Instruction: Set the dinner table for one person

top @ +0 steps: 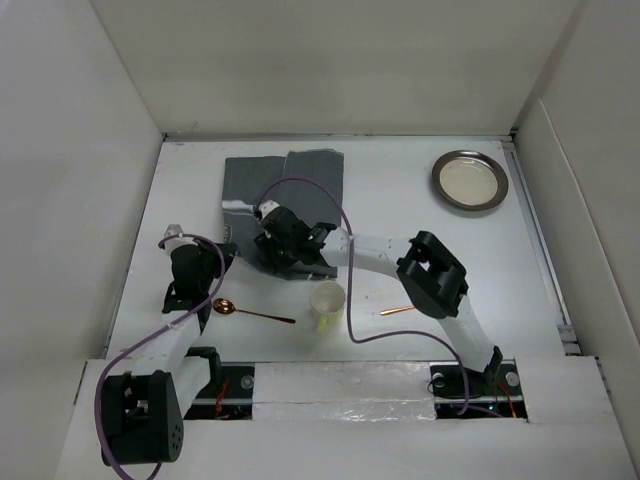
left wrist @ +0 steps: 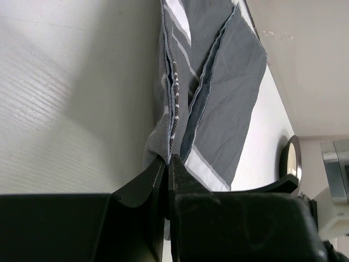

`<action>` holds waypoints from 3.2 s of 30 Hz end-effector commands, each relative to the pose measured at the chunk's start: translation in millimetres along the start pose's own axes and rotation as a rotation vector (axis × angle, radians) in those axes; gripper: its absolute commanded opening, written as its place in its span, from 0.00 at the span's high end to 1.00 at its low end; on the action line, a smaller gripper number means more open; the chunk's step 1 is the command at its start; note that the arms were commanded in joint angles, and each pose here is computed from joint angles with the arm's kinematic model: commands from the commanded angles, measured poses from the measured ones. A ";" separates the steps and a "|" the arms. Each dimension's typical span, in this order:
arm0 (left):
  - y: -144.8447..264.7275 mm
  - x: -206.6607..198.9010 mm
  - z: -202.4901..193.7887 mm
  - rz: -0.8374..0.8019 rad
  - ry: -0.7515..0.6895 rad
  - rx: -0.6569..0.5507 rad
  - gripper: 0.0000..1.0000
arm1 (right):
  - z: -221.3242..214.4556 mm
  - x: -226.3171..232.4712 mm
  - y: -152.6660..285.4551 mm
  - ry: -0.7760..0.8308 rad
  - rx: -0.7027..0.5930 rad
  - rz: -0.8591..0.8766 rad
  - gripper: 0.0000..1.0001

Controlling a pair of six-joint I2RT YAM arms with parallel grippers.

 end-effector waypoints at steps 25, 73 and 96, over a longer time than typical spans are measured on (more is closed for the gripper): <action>3.4 -4.2 5.3 -0.049 -0.015 -0.054 1.00 | 35.7 15.0 -11.0 -0.019 -0.274 -0.252 0.94; -26.3 -327.9 222.4 -0.634 -0.129 -0.162 1.00 | 224.5 -270.5 383.8 -0.432 -0.999 -0.339 1.00; -71.9 -37.0 34.0 -0.298 0.090 0.129 1.00 | -39.0 -283.0 195.6 -0.743 -0.525 -0.307 1.00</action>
Point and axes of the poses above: each gripper's point midway between its finger pads, its own y axis back along the fingers, its own x axis along the line the jaws close on, z = x × y, the point moved 6 cm from there along y, back along the fingers, and after that the axes turned 2 degrees about -y, right-handed, at the moved point
